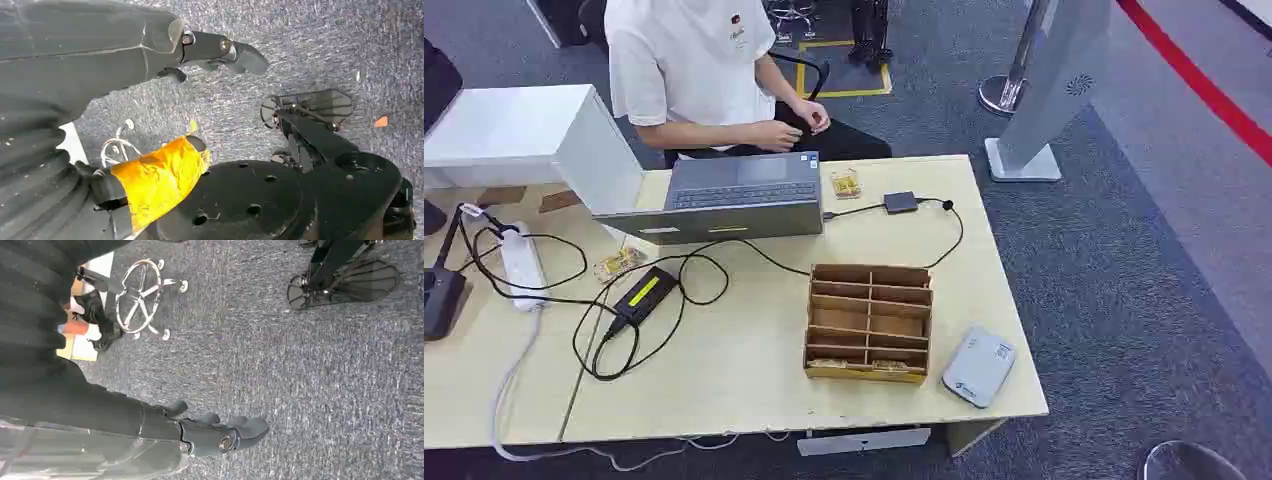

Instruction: Pass the card to the sensor for recognition and then transmit it.

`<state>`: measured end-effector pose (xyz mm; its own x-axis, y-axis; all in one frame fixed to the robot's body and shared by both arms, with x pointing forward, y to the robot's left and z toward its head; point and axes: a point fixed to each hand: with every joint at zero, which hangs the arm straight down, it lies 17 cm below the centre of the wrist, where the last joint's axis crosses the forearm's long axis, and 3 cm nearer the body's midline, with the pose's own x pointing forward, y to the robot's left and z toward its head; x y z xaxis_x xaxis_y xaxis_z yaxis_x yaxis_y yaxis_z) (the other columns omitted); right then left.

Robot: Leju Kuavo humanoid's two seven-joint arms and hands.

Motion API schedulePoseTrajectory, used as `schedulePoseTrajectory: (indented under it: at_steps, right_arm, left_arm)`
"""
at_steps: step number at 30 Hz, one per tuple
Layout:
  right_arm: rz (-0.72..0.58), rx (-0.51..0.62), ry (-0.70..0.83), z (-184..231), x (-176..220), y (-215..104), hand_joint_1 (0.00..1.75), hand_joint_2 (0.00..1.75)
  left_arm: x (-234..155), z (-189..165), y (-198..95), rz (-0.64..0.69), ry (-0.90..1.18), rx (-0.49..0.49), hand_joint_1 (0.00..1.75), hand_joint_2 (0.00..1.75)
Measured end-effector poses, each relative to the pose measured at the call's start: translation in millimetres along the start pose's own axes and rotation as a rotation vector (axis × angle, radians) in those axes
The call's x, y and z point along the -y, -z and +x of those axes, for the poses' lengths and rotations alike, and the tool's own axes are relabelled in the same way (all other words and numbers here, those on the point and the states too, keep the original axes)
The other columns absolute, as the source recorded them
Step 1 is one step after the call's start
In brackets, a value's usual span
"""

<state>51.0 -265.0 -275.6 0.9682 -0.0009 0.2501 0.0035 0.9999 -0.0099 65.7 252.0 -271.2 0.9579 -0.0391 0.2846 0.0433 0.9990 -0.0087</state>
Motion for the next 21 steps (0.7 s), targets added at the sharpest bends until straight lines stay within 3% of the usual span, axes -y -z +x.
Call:
schedulePoseTrajectory:
  at_steps: [16, 17, 18, 19, 20, 21]
  right_arm:
    - [-0.151, 0.054, -0.139, 52, 7, 10, 0.0, 1.75]
    - [-0.152, 0.048, -0.14, 53, 6, 10, 0.0, 1.75]
    - [-0.156, 0.044, -0.142, 55, 6, 11, 0.0, 1.75]
    - [-0.157, 0.042, -0.141, 57, 5, 11, 0.0, 1.75]
    - [-0.16, 0.036, -0.142, 58, 5, 12, 0.0, 0.0]
    - [-0.161, 0.031, -0.142, 59, 5, 12, 0.0, 0.0]
  left_arm:
    - [116, 98, -1, -0.183, 0.315, 0.075, 0.0, 1.75]
    - [129, 105, -4, -0.205, 0.341, 0.084, 0.0, 0.0]
    - [142, 112, -7, -0.225, 0.37, 0.092, 0.0, 0.0]
    - [154, 118, -10, -0.244, 0.406, 0.099, 0.0, 1.75]
    - [164, 123, -13, -0.258, 0.435, 0.104, 0.0, 1.75]
    - [173, 128, -16, -0.27, 0.464, 0.11, 0.0, 1.75]
